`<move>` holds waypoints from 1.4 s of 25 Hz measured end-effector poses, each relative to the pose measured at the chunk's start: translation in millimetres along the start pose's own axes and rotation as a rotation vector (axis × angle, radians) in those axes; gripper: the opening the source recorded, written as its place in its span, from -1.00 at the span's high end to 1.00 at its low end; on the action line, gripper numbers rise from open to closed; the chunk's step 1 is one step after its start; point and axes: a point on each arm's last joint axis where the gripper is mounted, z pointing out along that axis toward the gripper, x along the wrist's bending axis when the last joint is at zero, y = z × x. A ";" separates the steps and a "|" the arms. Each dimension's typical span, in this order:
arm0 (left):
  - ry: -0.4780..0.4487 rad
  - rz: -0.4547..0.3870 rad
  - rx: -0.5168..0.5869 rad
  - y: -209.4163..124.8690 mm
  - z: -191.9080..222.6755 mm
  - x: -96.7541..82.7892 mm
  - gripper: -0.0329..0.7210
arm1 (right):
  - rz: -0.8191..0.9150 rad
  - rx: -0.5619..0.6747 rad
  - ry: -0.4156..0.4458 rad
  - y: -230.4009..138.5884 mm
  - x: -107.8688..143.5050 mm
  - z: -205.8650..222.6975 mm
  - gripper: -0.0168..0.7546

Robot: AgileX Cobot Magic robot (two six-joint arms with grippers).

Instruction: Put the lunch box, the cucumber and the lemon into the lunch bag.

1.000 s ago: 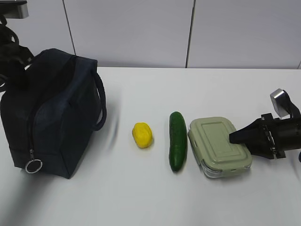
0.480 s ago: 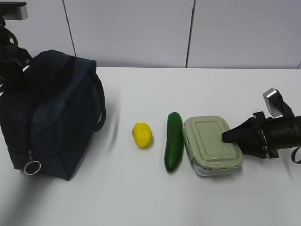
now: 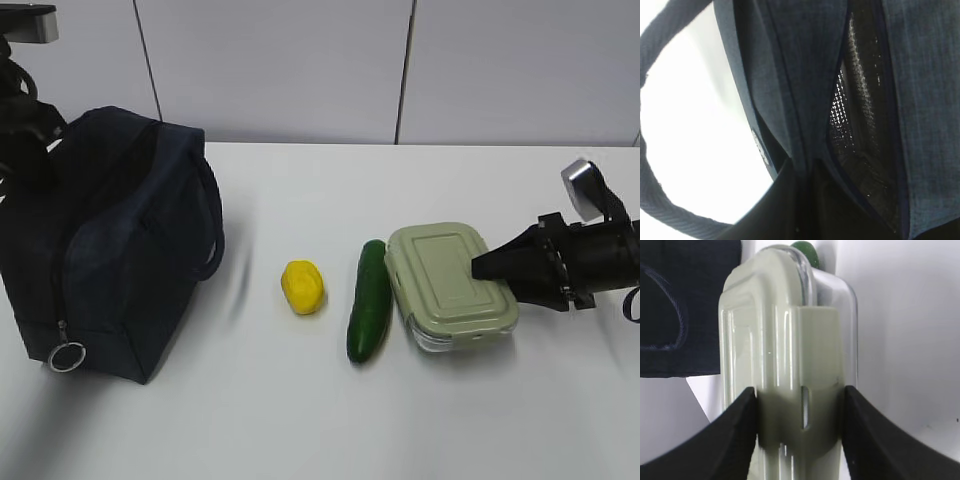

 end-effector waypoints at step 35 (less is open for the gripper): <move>-0.031 0.127 -0.030 11.1 3.4 -58.6 0.91 | -0.264 0.001 0.152 27.2 144.1 23.3 -0.04</move>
